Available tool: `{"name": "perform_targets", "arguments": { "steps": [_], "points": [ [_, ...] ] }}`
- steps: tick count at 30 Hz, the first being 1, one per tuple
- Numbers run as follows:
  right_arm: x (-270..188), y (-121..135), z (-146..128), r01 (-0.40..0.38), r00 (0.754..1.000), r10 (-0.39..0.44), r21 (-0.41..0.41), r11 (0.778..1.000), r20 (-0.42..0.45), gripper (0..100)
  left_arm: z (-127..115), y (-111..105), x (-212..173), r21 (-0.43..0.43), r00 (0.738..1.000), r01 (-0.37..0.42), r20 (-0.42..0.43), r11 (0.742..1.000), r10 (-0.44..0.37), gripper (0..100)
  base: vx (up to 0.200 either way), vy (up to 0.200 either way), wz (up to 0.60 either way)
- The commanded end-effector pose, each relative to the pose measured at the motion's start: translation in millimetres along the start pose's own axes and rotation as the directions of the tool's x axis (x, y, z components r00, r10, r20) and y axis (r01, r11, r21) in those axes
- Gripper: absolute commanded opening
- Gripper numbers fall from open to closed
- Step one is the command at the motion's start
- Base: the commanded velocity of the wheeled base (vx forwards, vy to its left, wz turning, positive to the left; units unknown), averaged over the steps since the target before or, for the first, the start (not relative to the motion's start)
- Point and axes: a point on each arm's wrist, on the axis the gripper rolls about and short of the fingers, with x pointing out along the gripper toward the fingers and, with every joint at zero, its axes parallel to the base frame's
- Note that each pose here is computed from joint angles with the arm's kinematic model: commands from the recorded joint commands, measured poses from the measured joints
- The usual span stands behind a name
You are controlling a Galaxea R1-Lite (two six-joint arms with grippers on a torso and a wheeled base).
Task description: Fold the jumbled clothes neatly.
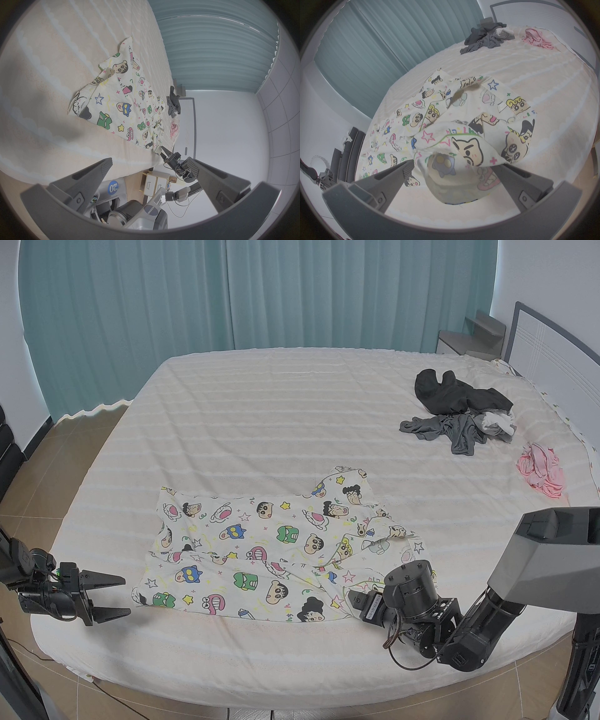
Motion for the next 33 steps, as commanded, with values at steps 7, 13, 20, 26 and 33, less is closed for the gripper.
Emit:
{"name": "perform_targets", "arguments": {
  "steps": [7,13,20,26,33],
  "points": [
    [-3,4,3,-0.014,0.998,0.013,0.018,1.000,0.069,0,0,0,0,0.000,1.000,0.000,0.000,1.000,0.000,100,0.000,0.000,0.00],
    [-6,1,3,-0.008,0.998,0.007,0.017,1.000,0.067,0,0,0,0,0.000,1.000,0.000,0.000,1.000,0.000,100,0.000,0.000,0.00],
    [-9,-2,2,-0.001,0.998,0.000,0.015,1.000,0.063,0,0,0,0,0.000,1.000,0.000,0.000,1.000,0.000,100,0.000,0.000,0.00],
    [-25,0,13,-0.026,0.996,0.024,0.029,0.999,0.086,0,-1,0,0,-0.002,1.000,0.000,0.000,1.000,0.000,100,0.000,0.000,0.00],
    [-35,0,17,-0.043,0.995,0.040,0.033,0.999,0.087,0,-1,0,0,-0.002,1.000,0.000,0.000,1.000,0.000,100,0.000,0.000,0.00]
  ]
}}
